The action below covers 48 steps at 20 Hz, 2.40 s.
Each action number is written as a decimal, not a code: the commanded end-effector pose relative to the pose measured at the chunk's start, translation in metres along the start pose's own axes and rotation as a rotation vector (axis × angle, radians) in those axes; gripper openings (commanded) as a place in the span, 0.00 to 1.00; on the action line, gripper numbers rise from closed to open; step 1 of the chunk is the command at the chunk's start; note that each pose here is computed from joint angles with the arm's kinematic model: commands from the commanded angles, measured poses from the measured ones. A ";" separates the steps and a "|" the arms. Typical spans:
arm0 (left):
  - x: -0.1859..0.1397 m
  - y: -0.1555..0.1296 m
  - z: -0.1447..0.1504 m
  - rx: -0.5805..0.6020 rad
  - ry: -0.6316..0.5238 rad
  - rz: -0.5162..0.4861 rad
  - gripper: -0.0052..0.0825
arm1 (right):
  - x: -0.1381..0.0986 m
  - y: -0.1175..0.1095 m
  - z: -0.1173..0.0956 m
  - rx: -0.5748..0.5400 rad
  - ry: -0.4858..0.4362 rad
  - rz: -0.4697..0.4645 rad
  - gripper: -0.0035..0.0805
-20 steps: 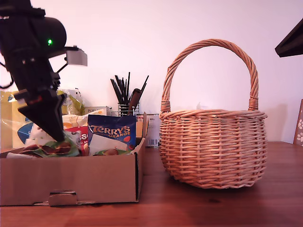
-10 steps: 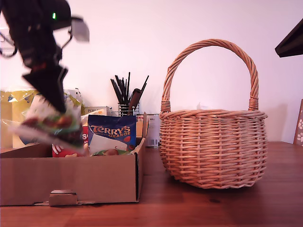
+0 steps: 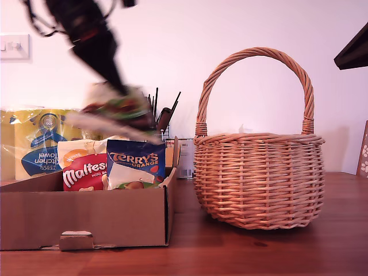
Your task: Move the bags of Easter eggs from the cardboard box on the left into the woven basket on the right side.
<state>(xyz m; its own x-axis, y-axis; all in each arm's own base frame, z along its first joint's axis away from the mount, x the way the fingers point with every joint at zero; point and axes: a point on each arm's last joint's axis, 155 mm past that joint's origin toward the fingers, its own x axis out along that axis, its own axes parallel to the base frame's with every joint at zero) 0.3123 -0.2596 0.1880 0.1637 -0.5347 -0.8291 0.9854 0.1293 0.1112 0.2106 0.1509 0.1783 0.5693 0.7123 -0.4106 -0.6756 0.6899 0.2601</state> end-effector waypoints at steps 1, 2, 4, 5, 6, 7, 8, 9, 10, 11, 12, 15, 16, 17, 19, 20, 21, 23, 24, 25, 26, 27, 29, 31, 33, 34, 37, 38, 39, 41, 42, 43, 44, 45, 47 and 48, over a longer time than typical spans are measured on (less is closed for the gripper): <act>0.002 -0.005 0.027 0.037 -0.066 -0.004 0.03 | 0.001 0.000 -0.001 -0.002 0.005 0.000 0.03; 0.004 -0.009 0.040 0.056 -0.097 -0.002 0.03 | 0.002 -0.004 -0.003 0.008 0.014 -0.016 0.03; 0.008 -0.018 0.067 0.102 -0.162 -0.002 0.03 | 0.006 -0.009 -0.008 0.055 0.039 -0.031 0.03; 0.010 -0.022 0.079 0.127 -0.192 0.000 0.03 | 0.008 -0.011 -0.012 0.073 0.056 -0.030 0.03; 0.010 -0.023 0.091 0.145 -0.224 0.012 0.03 | 0.010 -0.012 -0.015 0.096 0.069 -0.029 0.03; 0.010 -0.024 0.102 0.173 -0.256 0.029 0.03 | 0.011 -0.012 -0.016 0.100 0.076 -0.029 0.03; 0.008 -0.022 0.114 0.197 -0.290 0.050 0.03 | 0.012 -0.012 -0.017 0.102 0.080 -0.027 0.03; 0.007 -0.020 0.123 0.214 -0.316 0.073 0.03 | 0.012 -0.011 -0.018 0.100 0.084 -0.021 0.03; 0.007 -0.017 0.130 0.228 -0.335 0.096 0.03 | 0.013 -0.009 -0.018 0.098 0.087 -0.017 0.03; 0.010 -0.013 0.135 0.225 -0.350 0.109 0.03 | 0.013 -0.009 -0.018 0.095 0.088 -0.017 0.03; 0.013 -0.011 0.138 0.226 -0.360 0.115 0.03 | 0.013 -0.008 -0.018 0.091 0.089 -0.018 0.03; 0.035 -0.006 0.141 0.232 -0.362 0.108 0.03 | 0.014 -0.007 -0.018 0.087 0.089 -0.013 0.03; 0.041 -0.005 0.144 0.239 -0.368 0.110 0.03 | 0.014 -0.007 -0.018 0.087 0.088 -0.013 0.03; 0.047 -0.004 0.147 0.246 -0.377 0.112 0.03 | 0.014 -0.007 -0.018 0.087 0.088 -0.013 0.03; 0.060 -0.004 0.151 0.257 -0.386 0.110 0.03 | 0.014 -0.007 -0.018 0.086 0.088 -0.013 0.03; 0.067 -0.005 0.151 0.259 -0.383 0.105 0.03 | 0.014 -0.007 -0.018 0.086 0.088 -0.013 0.03; 0.073 -0.006 0.149 0.257 -0.376 0.097 0.03 | 0.014 -0.007 -0.018 0.086 0.088 -0.012 0.03; 0.081 -0.008 0.146 0.254 -0.359 0.088 0.03 | 0.014 -0.007 -0.018 0.086 0.088 -0.012 0.03; 0.084 -0.008 0.146 0.254 -0.352 0.090 0.03 | 0.014 -0.007 -0.018 0.086 0.088 -0.012 0.03; 0.084 -0.007 0.146 0.256 -0.347 0.100 0.03 | 0.014 -0.007 -0.018 0.087 0.088 -0.012 0.03; 0.084 -0.004 0.147 0.258 -0.348 0.115 0.03 | 0.014 -0.007 -0.017 0.085 0.086 -0.012 0.03; 0.084 -0.003 0.148 0.260 -0.352 0.121 0.03 | 0.014 -0.007 -0.017 0.085 0.086 -0.012 0.03; 0.085 -0.001 0.147 0.257 -0.345 0.132 0.03 | 0.014 -0.007 -0.017 0.085 0.086 -0.012 0.03; 0.086 0.000 0.145 0.253 -0.333 0.134 0.09 | 0.014 -0.006 -0.017 0.085 0.086 -0.011 0.03; 0.086 -0.002 0.147 0.259 -0.337 0.136 0.21 | 0.014 -0.006 -0.017 0.086 0.085 -0.009 0.03; 0.086 -0.002 0.147 0.259 -0.338 0.137 0.21 | 0.014 -0.006 -0.017 0.086 0.085 -0.008 0.03; 0.087 -0.005 0.147 0.257 -0.334 0.127 0.20 | 0.014 -0.006 -0.017 0.086 0.085 -0.008 0.03; 0.088 -0.007 0.148 0.259 -0.334 0.123 0.20 | 0.014 -0.006 -0.017 0.086 0.085 -0.008 0.03; 0.088 -0.009 0.149 0.262 -0.335 0.120 0.16 | 0.014 -0.006 -0.017 0.086 0.085 -0.008 0.03; 0.079 -0.013 0.148 0.237 -0.329 0.111 0.03 | 0.014 -0.006 -0.017 0.086 0.085 -0.008 0.03; 0.072 -0.016 0.147 0.234 -0.323 0.106 0.04 | 0.014 -0.006 -0.017 0.086 0.085 -0.008 0.03; 0.065 -0.020 0.145 0.230 -0.316 0.101 0.04 | 0.014 -0.006 -0.017 0.086 0.085 -0.008 0.03; 0.056 -0.025 0.142 0.225 -0.304 0.092 0.04 | 0.014 -0.006 -0.017 0.086 0.085 -0.008 0.03; 0.048 -0.030 0.137 0.217 -0.285 0.079 0.04 | 0.014 -0.006 -0.017 0.086 0.085 -0.008 0.03; 0.033 -0.041 0.119 0.189 -0.218 0.058 0.04 | 0.014 -0.006 -0.017 0.085 0.085 -0.008 0.03; 0.027 -0.042 0.108 0.171 -0.179 0.056 0.04 | 0.014 -0.006 -0.017 0.085 0.085 -0.008 0.03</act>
<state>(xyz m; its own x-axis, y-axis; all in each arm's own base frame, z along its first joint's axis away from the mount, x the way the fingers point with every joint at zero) 0.2828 -0.3757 0.2190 0.2074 -0.6821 -0.7013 0.9632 0.0171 0.2682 0.2153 0.1529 0.1545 0.5318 0.6896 -0.4916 -0.6190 0.7127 0.3300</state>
